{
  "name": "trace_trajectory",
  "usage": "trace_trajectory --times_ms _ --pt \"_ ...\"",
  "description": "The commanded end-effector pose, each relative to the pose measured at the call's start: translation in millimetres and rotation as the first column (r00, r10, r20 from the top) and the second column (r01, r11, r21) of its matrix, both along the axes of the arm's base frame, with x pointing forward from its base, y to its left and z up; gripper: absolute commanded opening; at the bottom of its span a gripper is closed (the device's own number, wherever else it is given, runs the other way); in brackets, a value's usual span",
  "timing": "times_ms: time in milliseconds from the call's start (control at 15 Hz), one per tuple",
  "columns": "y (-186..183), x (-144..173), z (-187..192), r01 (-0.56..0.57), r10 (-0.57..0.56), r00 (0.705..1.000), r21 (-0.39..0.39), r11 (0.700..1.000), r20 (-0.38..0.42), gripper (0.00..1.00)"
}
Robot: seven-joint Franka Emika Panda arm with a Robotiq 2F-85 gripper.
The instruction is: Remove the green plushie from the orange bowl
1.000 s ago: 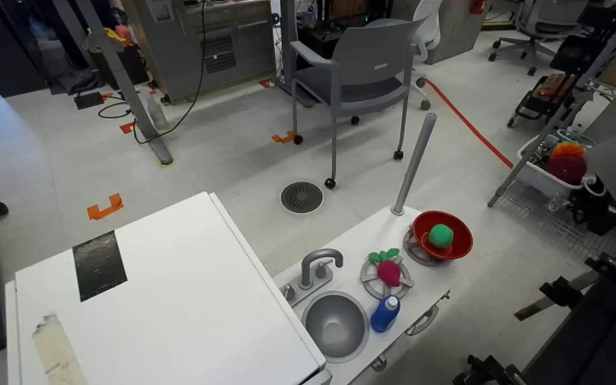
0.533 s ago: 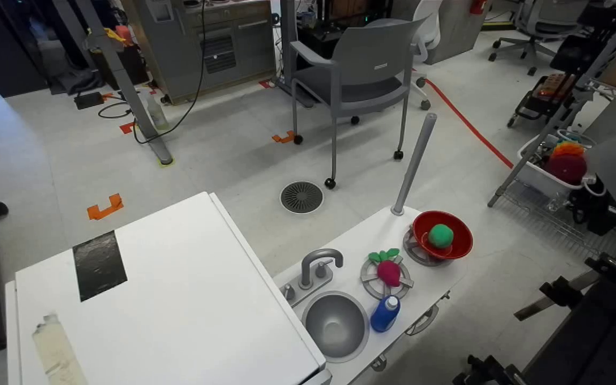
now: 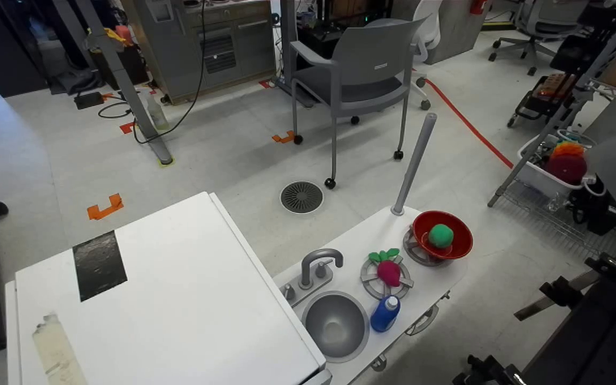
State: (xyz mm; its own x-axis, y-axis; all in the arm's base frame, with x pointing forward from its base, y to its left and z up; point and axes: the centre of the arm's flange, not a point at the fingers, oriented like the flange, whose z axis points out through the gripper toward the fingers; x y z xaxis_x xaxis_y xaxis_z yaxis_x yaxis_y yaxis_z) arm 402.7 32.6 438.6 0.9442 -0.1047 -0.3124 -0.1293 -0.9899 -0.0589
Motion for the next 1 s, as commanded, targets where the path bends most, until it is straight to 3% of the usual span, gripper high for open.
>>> trace_trajectory --times_ms 0,467,933 --pt "-12.2 70.3 -55.5 0.05 -0.052 0.998 -0.069 0.996 -0.024 1.0" --pt "-45.2 154.8 -192.7 0.191 -0.171 0.978 -0.192 0.963 0.117 1.0" --pt "-106.8 200.1 -325.7 0.305 -0.277 0.95 -0.239 0.922 0.144 1.0"
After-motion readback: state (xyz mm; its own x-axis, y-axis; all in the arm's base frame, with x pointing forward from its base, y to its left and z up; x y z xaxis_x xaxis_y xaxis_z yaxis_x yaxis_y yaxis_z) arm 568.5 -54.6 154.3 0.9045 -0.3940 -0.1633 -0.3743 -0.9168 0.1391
